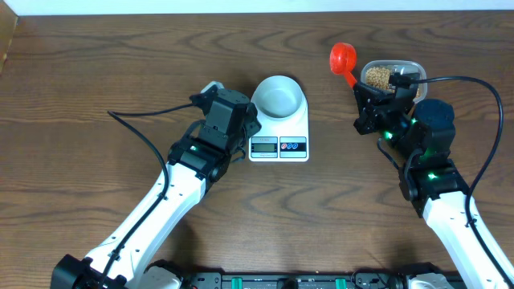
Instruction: Scoop item into bowl and weigh 50g on scale
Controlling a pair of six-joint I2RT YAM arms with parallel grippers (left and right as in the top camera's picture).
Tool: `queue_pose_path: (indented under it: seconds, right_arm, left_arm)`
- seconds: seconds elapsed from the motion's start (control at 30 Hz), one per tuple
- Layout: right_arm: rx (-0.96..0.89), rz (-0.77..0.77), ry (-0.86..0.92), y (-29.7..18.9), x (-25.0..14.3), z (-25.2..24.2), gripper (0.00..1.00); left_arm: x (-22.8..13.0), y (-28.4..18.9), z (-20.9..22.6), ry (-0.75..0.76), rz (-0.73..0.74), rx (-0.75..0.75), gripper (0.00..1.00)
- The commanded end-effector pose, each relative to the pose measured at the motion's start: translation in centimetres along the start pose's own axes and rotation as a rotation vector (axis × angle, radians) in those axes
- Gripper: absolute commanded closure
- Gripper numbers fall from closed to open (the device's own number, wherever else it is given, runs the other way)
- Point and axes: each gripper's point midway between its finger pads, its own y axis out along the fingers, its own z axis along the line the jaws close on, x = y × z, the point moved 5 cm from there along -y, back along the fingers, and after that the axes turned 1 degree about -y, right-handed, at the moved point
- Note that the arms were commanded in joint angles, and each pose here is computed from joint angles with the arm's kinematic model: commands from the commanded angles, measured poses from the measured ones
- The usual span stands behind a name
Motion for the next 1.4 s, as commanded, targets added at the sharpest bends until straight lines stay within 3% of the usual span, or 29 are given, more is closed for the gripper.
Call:
queue_pose_path:
  seconds: [0.0, 0.2, 0.6, 0.67, 0.8, 0.87, 1.37]
  right_arm:
    - [0.022, -0.011, -0.056, 0.1, 0.7, 0.5, 0.99]
    - [0.140, 0.085, -0.036, -0.6, 0.3, 0.8, 0.99]
    - [0.219, 0.204, -0.054, -5.2, 1.7, -3.5, 0.99]
    - [0.187, 0.220, -0.040, -5.9, 1.4, -4.6, 0.99]
    - [0.142, 0.203, -0.025, -6.6, 1.7, -6.1, 0.99]
    - [0.142, 0.193, -0.042, -6.6, 1.9, -6.1, 0.99]
    - [0.141, 0.141, -0.102, -6.2, 3.0, -6.3, 0.99]
  left_arm:
    - [-0.4, -0.1, 0.4, 0.107, 0.018, 0.009, 0.74]
    - [-0.1, -0.1, 0.5, 0.108, -0.004, 0.021, 0.92]
    - [-1.0, -0.1, 0.4, 0.117, 0.064, 0.001, 0.93]
    - [-1.0, -0.1, 0.1, 0.192, 0.059, -0.017, 0.93]
    - [-1.8, -0.3, -1.6, 0.544, 0.098, -0.150, 0.92]
    - [-2.4, -0.4, -1.6, 0.617, 0.119, -0.157, 0.93]
    - [-8.4, 3.2, 0.1, 0.929, 0.325, -0.101, 0.93]
